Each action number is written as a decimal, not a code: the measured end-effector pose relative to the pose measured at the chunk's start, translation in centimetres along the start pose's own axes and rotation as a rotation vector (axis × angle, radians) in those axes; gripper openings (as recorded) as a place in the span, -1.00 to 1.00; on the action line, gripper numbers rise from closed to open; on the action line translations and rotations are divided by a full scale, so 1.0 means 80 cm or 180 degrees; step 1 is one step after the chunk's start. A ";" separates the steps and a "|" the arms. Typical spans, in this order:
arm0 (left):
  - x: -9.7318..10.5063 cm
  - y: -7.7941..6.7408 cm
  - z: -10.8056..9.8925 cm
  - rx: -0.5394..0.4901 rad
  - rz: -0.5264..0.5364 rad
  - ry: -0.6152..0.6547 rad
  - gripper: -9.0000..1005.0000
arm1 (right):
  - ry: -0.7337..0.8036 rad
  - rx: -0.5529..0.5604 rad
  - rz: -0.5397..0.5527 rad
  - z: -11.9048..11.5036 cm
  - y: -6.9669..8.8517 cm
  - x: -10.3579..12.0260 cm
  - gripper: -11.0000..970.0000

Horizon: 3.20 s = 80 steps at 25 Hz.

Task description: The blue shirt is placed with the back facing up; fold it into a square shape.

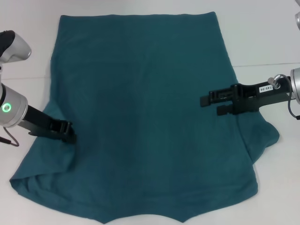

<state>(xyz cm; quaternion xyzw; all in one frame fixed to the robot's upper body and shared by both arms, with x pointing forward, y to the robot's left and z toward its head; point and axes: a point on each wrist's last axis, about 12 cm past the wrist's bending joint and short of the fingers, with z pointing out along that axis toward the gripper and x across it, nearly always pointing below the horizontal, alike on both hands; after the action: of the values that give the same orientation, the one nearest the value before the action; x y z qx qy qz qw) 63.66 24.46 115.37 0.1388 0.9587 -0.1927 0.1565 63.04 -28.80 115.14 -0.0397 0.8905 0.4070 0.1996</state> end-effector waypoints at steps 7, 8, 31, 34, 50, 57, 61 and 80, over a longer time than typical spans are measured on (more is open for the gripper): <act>-0.003 -0.009 -0.009 0.0085 0.0126 -0.0138 -0.41 | -0.0009 0.0008 0.0008 0.000 -0.001 0.001 0.77; -0.003 -0.006 -0.010 0.0067 0.0048 -0.0175 -0.34 | -0.0010 0.0009 0.0009 0.000 -0.001 0.001 0.77; 0.023 0.098 0.010 -0.0207 -0.1569 -0.1054 0.53 | -0.0015 0.0014 0.0016 0.000 -0.002 0.001 0.77; 0.022 0.097 0.015 -0.0222 -0.1576 -0.1068 0.53 | -0.0016 0.0018 0.0028 0.000 -0.004 0.003 0.77; 0.014 0.067 0.039 0.0098 -0.1458 -0.1052 0.53 | -0.0024 0.0013 0.0033 0.000 -0.005 0.004 0.77; 0.011 0.047 0.017 0.1001 -0.1293 -0.1263 0.53 | -0.0008 0.0005 -0.0018 0.000 -0.005 0.005 0.77; 0.020 0.054 0.008 0.1059 -0.1303 -0.1220 0.53 | -0.0054 -0.0004 -0.0102 -0.001 -0.006 0.004 0.77; 0.150 0.048 -0.020 0.1726 -0.1030 -0.0410 0.53 | 0.0018 0.0570 -0.0360 -0.095 -0.039 -0.005 0.77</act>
<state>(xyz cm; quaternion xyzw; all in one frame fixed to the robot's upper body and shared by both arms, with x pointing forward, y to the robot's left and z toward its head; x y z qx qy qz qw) 53.58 31.03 111.27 0.0087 0.8702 -0.4719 0.1415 61.69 -36.55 117.52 -0.0731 0.9202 0.3137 0.2225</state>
